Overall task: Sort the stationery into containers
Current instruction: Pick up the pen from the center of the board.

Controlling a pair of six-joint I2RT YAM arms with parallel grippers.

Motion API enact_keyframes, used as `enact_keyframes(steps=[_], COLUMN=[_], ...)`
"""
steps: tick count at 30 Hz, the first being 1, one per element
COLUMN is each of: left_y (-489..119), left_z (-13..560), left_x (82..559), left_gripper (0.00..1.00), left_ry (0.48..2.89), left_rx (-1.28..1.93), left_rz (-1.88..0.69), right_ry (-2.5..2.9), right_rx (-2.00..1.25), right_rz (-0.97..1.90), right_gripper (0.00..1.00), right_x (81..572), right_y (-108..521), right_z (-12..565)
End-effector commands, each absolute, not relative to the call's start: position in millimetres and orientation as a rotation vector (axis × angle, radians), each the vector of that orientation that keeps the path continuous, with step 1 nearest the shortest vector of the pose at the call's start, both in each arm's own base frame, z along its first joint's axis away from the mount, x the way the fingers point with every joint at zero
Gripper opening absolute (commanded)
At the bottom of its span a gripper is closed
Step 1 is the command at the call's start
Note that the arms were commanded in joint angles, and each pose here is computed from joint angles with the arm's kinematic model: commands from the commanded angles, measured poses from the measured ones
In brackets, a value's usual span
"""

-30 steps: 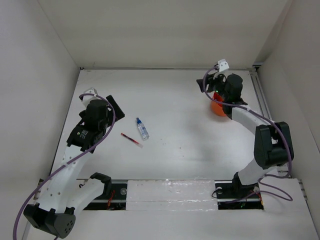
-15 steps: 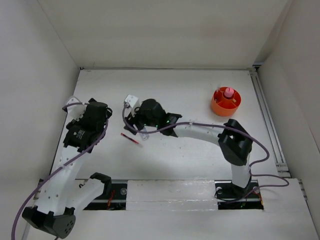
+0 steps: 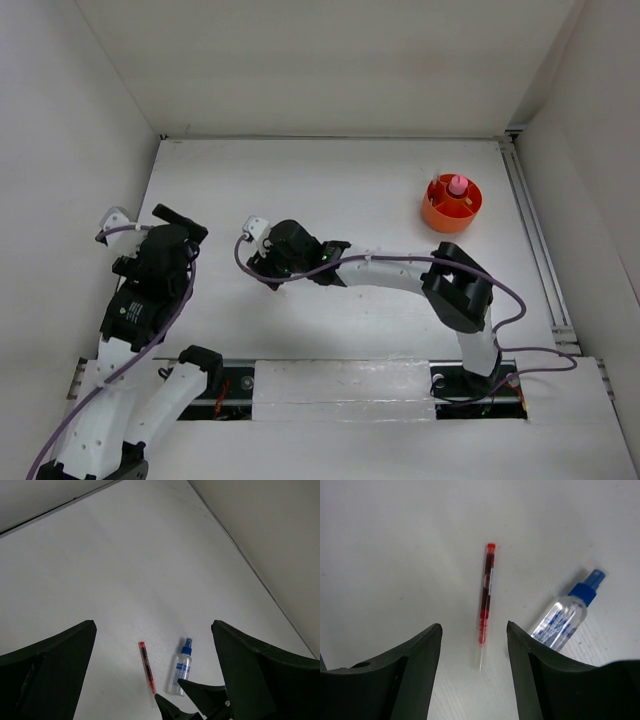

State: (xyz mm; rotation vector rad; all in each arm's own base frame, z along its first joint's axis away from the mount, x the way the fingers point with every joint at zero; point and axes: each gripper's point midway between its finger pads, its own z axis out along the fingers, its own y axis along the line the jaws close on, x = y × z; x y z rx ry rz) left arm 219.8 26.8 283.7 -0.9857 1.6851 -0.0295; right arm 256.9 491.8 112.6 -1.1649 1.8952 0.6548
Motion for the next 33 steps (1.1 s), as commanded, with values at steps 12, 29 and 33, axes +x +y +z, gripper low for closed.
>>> enact_keyframes(steps=[12, 29, 33], left_y=[-9, -12, -12], left_z=[265, 264, 264], left_x=[255, 255, 255], left_gripper=[1.0, 1.0, 1.0], left_ry=[1.858, 1.867, 1.867], left_rx=[-0.78, -0.755, -0.755], left_rz=[-0.076, -0.088, -0.088], right_ry=[1.951, 1.969, 1.962], right_rx=[-1.162, -1.155, -1.163], right_rz=[0.609, 0.54, 0.536], right_gripper=[0.59, 0.58, 0.58], right_x=[223, 240, 243], right_y=[464, 480, 485], right_z=[97, 71, 70])
